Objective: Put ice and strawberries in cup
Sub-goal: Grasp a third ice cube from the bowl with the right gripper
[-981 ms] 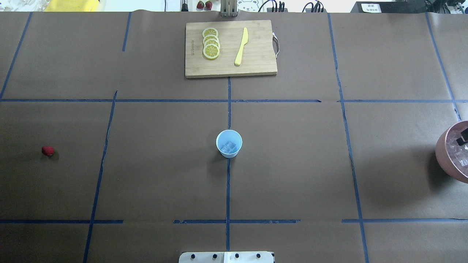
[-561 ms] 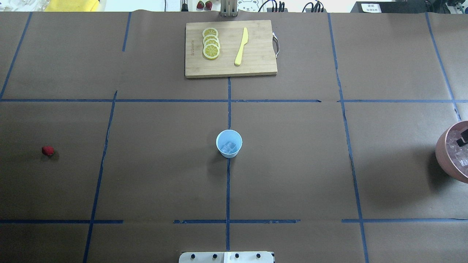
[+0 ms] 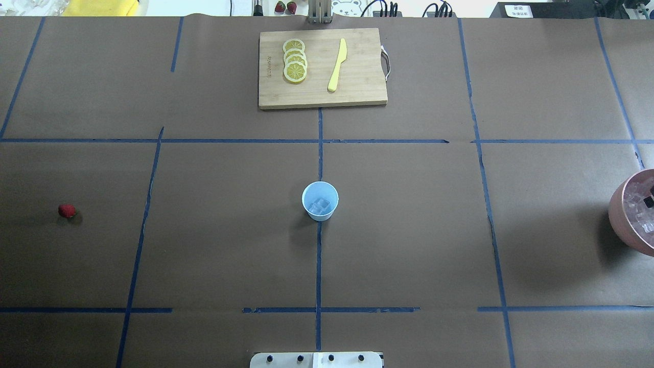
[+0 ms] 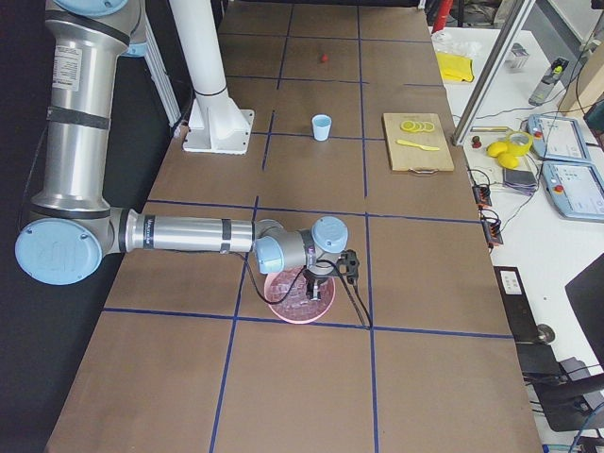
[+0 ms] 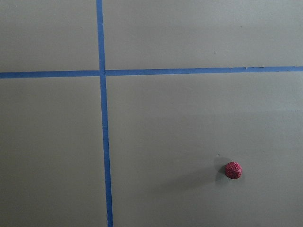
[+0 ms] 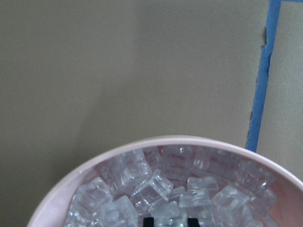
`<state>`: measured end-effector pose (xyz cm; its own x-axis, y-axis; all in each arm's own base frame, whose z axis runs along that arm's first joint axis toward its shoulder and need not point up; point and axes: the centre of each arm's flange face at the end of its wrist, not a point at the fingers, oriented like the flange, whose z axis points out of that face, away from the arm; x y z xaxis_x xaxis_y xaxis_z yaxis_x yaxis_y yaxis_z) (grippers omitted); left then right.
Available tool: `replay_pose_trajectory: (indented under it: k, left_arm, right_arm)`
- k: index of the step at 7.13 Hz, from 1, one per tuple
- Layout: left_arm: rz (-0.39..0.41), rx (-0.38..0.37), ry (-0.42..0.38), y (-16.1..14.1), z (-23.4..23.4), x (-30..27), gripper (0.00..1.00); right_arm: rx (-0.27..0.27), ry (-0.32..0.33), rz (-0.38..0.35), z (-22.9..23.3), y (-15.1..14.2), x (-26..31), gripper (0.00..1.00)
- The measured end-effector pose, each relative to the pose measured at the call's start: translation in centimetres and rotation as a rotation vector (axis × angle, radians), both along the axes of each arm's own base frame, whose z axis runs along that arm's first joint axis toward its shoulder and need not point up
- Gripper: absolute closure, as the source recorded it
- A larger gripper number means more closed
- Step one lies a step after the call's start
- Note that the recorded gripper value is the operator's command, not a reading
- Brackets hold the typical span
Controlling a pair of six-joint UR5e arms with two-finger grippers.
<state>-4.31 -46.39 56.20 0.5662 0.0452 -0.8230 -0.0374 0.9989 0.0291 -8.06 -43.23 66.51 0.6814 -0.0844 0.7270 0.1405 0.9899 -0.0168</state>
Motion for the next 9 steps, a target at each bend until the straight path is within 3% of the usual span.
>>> replay_pose_trajectory:
  k: [3,6,7,9]
  left_arm:
    - [-0.001,-0.006,0.014,0.0,0.1,0.1,0.00]
    - [0.000,-0.003,0.015,0.1,-0.1,0.1,0.00]
    - [-0.001,-0.001,0.015,0.1,-0.2,0.1,0.00]
    - [0.000,0.003,0.015,0.1,-0.3,0.1,0.00]
  right_arm:
    - [0.021,-0.027,0.001,-1.6,0.5,0.3,1.00]
    - [0.124,-0.074,0.110,-9.9,2.4,4.4,1.00]
    - [0.111,-0.101,0.186,-13.8,1.9,4.4,1.00]
    - [-0.001,-0.196,0.314,-22.8,-1.7,-0.5,1.00]
